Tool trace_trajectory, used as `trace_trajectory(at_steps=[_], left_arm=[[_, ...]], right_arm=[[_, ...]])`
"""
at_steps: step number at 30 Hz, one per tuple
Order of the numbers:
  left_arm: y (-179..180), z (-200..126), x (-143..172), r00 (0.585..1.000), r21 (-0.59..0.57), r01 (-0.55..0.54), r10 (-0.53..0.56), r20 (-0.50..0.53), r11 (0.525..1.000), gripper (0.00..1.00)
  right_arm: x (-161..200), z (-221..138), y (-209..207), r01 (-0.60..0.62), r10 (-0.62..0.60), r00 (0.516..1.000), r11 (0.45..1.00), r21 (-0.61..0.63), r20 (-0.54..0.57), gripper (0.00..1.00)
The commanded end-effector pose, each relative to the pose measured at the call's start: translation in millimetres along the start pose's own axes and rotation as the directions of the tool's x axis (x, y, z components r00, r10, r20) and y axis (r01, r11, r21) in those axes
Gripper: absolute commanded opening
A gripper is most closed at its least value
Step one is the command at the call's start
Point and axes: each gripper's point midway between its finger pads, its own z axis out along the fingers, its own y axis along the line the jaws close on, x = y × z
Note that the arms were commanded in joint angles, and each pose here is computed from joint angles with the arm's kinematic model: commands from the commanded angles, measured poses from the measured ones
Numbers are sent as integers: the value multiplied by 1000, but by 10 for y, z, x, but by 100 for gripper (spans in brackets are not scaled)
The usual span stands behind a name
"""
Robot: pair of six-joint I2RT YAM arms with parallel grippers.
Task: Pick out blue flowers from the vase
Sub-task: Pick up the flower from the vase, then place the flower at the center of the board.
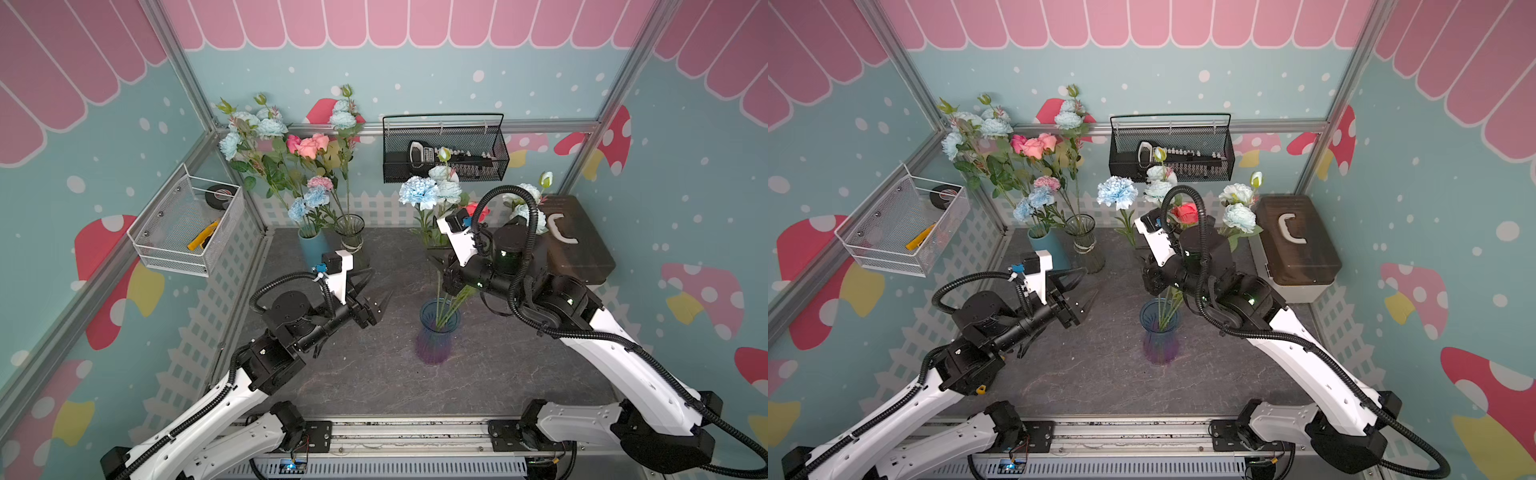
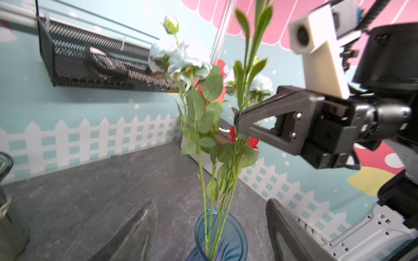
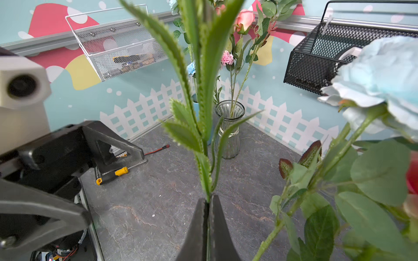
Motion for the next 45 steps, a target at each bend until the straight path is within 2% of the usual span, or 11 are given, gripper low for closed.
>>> trace_trajectory(at_steps=[1, 4, 9, 13, 20, 25, 31, 38, 41, 45], left_arm=[[-87, 30, -103, 998, 58, -27, 30, -52, 998, 75], [-147, 109, -180, 995, 111, -37, 47, -87, 993, 73], [-66, 152, -189, 989, 123, -34, 50, -137, 992, 70], [-15, 112, -135, 987, 150, -7, 32, -160, 989, 70], [88, 96, 67, 979, 192, 26, 14, -204, 981, 70], [39, 112, 185, 974, 268, 62, 1, -228, 961, 68], [77, 154, 321, 967, 277, 82, -9, -256, 957, 66], [56, 183, 354, 965, 304, 102, -21, -260, 947, 49], [54, 175, 383, 964, 307, 108, -23, -266, 946, 48], [73, 174, 403, 963, 297, 108, -25, -268, 949, 32]], right_arm=[[-234, -142, 46, 36, -35, 998, 999, -28, 45, 0], [-336, -170, 113, 35, -31, 998, 996, -79, 56, 0], [-383, -121, 291, 32, -24, 999, 979, -201, 46, 0], [-323, 0, 406, 16, -12, 1000, 959, -284, 16, 0], [-130, 185, 683, -23, 8, 999, 890, -455, -35, 0], [-35, 215, 750, -26, 11, 999, 867, -497, -33, 0], [31, 229, 802, -23, 15, 1000, 848, -530, -20, 0], [89, 252, 760, -13, 4, 1000, 859, -512, -19, 0], [86, 221, 710, -15, 11, 1000, 866, -499, -11, 0], [91, 189, 689, -21, 20, 1000, 866, -500, -7, 0]])
